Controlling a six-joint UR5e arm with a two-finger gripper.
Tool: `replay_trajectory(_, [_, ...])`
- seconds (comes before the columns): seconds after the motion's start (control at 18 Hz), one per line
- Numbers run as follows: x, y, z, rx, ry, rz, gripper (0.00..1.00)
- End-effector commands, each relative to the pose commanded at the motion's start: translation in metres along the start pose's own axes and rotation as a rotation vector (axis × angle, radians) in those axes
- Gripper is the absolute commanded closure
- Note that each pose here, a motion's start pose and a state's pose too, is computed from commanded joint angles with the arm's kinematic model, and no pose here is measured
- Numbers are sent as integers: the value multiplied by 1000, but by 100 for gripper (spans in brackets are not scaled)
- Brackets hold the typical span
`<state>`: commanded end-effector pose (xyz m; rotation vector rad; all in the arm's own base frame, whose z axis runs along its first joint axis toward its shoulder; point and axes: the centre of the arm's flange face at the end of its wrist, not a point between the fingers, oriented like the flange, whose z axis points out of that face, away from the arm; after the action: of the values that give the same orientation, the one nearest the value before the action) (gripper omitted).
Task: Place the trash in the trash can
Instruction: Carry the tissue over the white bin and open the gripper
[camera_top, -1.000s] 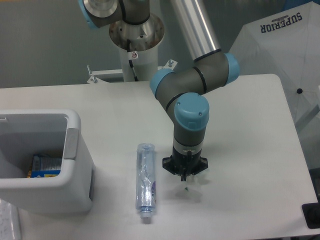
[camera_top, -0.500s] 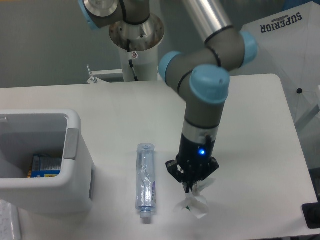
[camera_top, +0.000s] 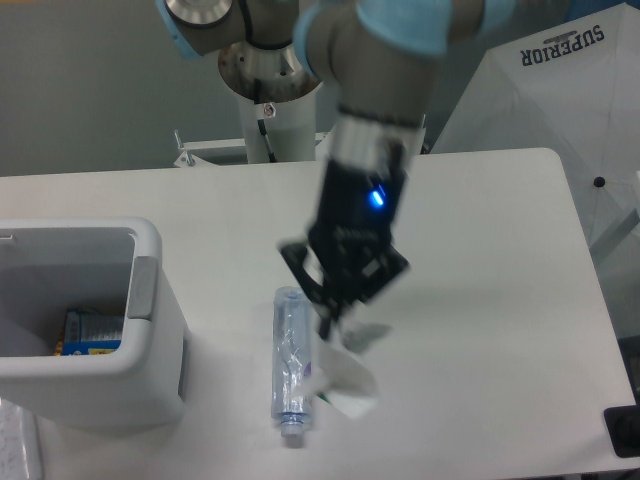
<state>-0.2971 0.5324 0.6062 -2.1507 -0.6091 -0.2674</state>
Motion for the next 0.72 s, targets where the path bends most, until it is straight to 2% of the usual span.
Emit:
replay_trajectory(0.28, [73,11,4,-15,77,87,96])
replay_trajectory(0.44, [117,36,35,-82,143,131,96])
replay_trajectory(0.72, [134,69,64,-158,170,140,95])
